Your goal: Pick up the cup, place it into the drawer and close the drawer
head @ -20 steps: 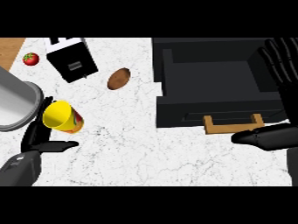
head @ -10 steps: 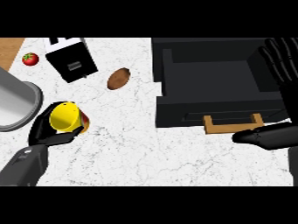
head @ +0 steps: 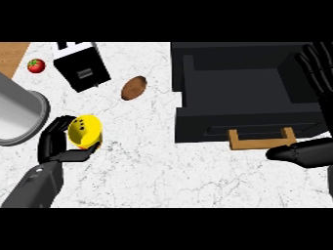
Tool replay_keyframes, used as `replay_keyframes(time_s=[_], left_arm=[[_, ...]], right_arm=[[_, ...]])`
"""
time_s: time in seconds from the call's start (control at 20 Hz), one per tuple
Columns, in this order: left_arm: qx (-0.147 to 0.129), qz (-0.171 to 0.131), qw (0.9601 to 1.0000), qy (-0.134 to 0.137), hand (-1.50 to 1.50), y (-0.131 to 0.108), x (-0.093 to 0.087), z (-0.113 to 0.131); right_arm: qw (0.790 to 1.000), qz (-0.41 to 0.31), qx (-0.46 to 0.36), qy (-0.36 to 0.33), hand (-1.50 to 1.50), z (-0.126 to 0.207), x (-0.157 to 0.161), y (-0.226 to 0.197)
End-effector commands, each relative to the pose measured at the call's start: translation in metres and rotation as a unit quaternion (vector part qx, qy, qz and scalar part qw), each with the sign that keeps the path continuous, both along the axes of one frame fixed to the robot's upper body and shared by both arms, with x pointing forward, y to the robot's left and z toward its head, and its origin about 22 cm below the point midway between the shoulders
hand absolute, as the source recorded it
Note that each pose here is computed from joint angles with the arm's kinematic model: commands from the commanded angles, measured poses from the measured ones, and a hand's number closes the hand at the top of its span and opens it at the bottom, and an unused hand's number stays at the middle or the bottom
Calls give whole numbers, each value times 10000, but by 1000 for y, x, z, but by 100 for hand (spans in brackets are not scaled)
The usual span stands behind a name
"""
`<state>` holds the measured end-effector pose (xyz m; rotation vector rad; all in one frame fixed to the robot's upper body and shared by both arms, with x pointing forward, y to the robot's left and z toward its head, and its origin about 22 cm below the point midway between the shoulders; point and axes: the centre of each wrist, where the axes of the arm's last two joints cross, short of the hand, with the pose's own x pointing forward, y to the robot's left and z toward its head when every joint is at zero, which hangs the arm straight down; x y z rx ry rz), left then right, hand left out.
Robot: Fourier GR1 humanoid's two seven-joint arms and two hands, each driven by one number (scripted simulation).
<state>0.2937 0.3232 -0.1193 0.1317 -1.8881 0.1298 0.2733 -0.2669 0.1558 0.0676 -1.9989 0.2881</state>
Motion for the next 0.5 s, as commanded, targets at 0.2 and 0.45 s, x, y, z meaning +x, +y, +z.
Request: replay_keyframes(time_s=[0.2,0.45], left_arm=[[-648,-251,9915,-1101,150,-51,20,3],[-506,-1021,9868,-1153,150,-78,50,31]], right_arm=[[10000,-14,20,82,-150,-5,-1,-3],[9997,-168,-108,107,-150,1,-5,-18]])
